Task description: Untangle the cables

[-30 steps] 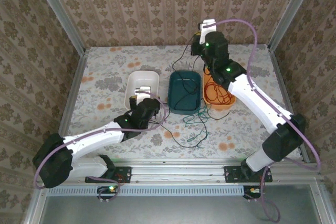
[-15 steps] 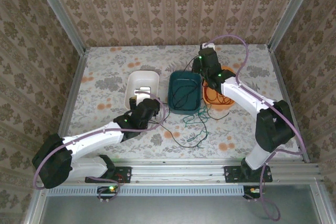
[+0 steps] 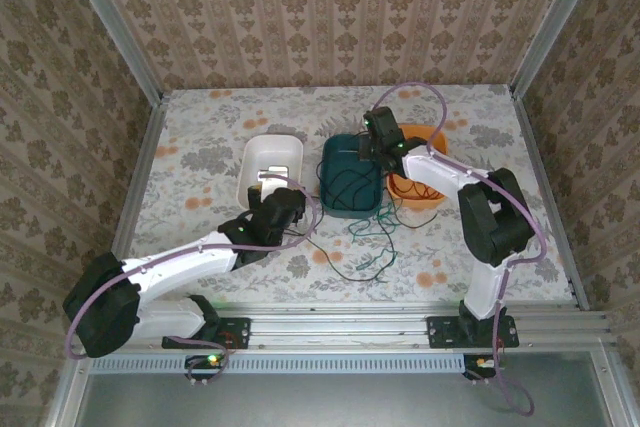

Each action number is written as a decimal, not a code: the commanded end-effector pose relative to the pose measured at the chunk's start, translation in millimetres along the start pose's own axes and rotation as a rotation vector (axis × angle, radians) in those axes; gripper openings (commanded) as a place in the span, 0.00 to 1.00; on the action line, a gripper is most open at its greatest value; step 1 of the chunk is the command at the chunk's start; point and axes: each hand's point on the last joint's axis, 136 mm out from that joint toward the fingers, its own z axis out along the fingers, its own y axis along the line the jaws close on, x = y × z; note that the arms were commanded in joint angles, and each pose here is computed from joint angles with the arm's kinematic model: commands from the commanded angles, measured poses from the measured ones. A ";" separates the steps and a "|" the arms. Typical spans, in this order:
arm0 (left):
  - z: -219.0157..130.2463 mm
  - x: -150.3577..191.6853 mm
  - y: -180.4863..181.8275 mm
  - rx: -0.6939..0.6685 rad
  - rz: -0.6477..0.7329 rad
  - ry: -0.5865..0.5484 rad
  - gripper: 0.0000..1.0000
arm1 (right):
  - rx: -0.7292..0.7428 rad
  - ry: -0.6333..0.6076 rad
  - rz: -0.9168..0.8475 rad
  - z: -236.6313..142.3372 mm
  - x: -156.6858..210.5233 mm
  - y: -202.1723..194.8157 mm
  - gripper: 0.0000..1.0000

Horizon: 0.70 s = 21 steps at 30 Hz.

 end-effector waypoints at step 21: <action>2.9 -3.8 -1.7 -0.011 0.023 0.008 0.80 | 0.433 0.027 -0.178 -18.9 -10.5 -65.4 0.00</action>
